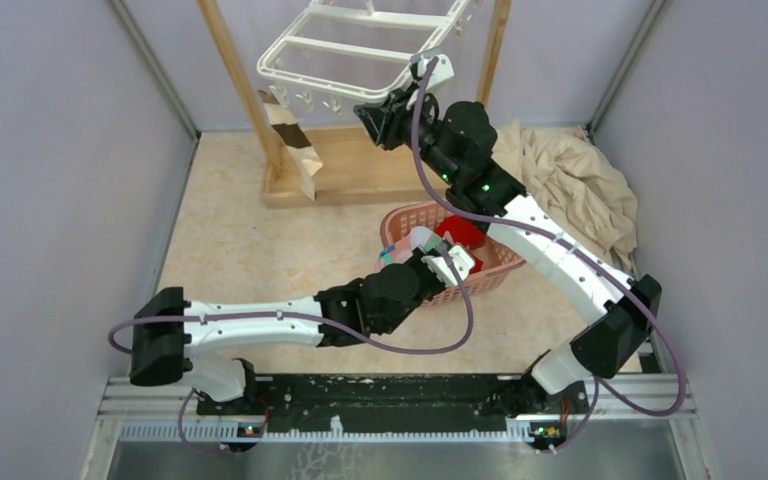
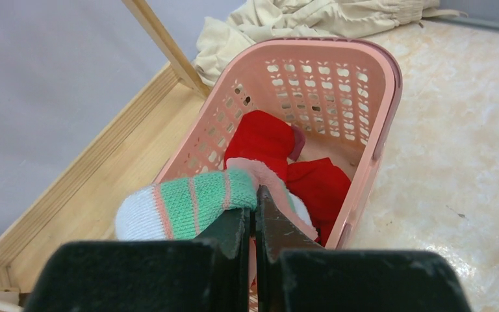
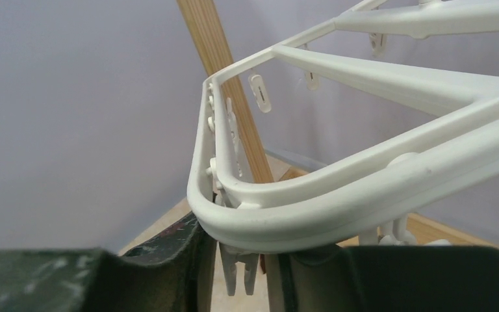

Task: Remove the socks clipped to the hanger
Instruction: Remove the sock from the hanger.

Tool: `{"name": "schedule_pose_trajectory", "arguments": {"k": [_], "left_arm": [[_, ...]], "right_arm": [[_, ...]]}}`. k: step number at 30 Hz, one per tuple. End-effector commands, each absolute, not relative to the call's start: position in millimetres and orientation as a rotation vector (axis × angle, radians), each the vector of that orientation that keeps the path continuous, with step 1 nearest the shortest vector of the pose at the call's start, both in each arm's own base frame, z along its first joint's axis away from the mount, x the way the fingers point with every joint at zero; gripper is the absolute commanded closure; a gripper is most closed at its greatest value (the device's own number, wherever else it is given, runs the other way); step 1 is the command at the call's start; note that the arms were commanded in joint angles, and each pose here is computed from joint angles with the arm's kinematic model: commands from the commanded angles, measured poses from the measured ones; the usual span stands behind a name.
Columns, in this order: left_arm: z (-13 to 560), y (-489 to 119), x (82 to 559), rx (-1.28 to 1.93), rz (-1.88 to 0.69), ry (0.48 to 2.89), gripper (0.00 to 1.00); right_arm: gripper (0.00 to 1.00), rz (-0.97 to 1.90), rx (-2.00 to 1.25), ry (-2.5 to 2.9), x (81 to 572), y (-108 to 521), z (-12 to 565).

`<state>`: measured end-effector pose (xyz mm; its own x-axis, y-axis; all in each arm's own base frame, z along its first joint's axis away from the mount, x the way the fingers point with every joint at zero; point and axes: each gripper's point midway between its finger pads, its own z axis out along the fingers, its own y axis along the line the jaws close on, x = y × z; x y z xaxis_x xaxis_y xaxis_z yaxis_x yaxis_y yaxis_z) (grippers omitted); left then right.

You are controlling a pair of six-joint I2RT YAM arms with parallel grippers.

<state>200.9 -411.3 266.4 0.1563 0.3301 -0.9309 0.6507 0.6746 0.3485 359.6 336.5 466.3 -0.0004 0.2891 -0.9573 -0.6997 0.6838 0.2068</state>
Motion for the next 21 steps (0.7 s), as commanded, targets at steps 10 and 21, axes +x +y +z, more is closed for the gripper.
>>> {"name": "schedule_pose_trajectory", "arguments": {"k": [10, 21], "left_arm": [[320.0, -421.7, 194.9, 0.798, -0.389, 1.373, 1.00], [359.1, -436.4, 194.1, 0.772, -0.448, 1.318, 0.99]], "right_arm": [[0.41, 0.777, -0.350, 1.354, 343.3, 303.4, 469.0], [0.28, 0.710, -0.252, 1.401, 316.5, 255.1, 468.7]]}}
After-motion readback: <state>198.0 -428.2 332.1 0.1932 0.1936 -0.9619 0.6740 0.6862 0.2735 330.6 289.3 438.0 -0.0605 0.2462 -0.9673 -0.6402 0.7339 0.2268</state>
